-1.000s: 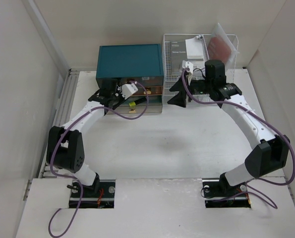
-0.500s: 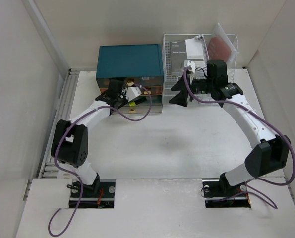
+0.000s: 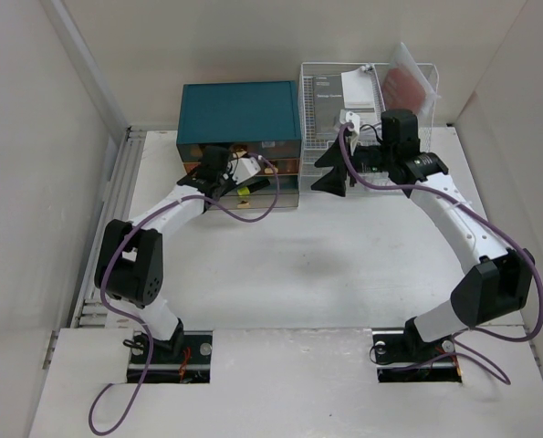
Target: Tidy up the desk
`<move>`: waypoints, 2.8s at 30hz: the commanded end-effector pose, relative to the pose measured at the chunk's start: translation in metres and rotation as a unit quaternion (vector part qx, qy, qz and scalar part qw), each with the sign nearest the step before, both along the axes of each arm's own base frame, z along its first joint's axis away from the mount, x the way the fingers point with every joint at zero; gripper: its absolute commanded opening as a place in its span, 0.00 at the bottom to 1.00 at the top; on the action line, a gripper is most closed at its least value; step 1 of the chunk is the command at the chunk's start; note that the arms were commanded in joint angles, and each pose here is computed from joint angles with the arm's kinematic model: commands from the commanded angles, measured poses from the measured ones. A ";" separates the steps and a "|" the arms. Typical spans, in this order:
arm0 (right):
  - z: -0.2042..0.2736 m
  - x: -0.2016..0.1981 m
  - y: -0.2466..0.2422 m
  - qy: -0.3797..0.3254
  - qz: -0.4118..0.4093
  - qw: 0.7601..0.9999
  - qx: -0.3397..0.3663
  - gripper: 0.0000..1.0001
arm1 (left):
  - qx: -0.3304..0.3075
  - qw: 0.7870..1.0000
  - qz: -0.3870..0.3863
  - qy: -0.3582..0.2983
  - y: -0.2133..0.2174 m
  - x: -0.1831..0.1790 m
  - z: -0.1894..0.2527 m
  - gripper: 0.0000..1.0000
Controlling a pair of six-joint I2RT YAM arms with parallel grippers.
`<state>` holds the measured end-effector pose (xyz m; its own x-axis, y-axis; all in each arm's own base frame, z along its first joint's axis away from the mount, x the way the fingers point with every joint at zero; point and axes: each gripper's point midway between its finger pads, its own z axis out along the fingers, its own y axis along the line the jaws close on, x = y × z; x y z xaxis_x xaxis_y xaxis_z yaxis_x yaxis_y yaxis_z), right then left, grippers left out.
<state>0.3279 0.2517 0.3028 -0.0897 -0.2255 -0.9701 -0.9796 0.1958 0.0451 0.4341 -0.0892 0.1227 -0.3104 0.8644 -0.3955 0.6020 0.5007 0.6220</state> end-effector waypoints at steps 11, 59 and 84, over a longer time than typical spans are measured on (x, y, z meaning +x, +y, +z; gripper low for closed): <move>0.006 0.001 0.001 -0.018 0.018 1.000 0.012 0.75 | -0.001 0.998 0.016 -0.060 0.004 0.014 0.029 0.41; -0.121 0.073 0.098 -0.103 -0.209 0.948 -0.216 0.02 | -0.573 0.522 0.486 -0.402 0.140 -0.131 0.190 1.00; -0.185 0.136 0.093 -0.155 -0.439 0.832 -0.302 0.02 | -0.581 0.422 0.548 -0.430 0.163 -0.154 0.191 1.00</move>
